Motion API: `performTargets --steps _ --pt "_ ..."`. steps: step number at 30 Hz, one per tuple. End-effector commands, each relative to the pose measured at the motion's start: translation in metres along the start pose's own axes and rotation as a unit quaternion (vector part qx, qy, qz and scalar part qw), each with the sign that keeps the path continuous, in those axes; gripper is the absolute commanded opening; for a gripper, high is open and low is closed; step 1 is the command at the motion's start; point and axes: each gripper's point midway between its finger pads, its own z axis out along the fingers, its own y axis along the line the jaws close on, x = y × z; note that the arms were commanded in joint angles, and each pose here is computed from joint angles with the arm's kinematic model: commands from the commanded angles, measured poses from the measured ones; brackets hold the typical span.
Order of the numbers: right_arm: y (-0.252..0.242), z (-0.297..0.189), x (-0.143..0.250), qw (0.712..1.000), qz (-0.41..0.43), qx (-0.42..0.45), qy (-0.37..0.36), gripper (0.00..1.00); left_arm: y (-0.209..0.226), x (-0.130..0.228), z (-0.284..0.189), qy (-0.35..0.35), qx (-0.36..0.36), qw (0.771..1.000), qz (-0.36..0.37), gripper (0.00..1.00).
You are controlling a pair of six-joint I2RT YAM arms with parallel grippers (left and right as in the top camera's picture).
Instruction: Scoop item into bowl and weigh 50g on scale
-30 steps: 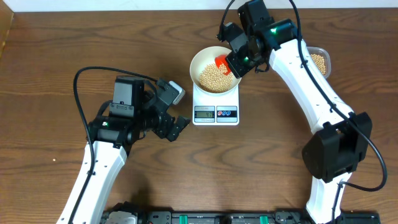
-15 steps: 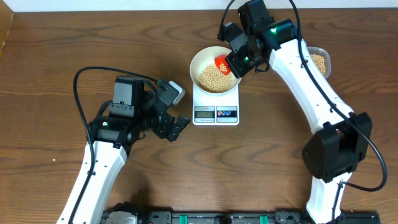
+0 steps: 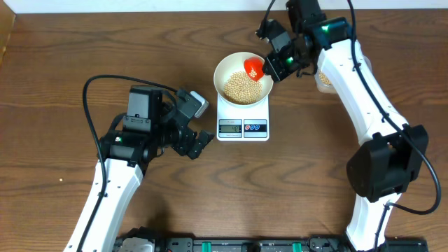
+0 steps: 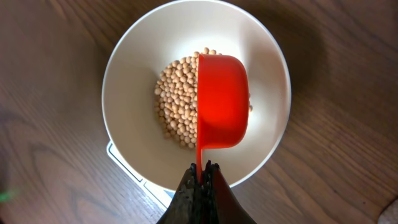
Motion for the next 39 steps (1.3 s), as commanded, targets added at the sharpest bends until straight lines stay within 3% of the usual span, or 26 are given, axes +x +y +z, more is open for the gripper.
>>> performTargets --steps 1,39 --pt "0.0082 -0.0217 -0.0139 0.999 0.000 -0.018 -0.034 0.01 -0.0001 0.0020 0.0017 0.004 0.000 1.000 0.004 0.93" --pt "0.0045 -0.0260 -0.0148 0.998 0.010 -0.033 -0.043 0.01 -0.0004 0.0031 0.0017 0.006 0.000 1.000 0.003 0.93"
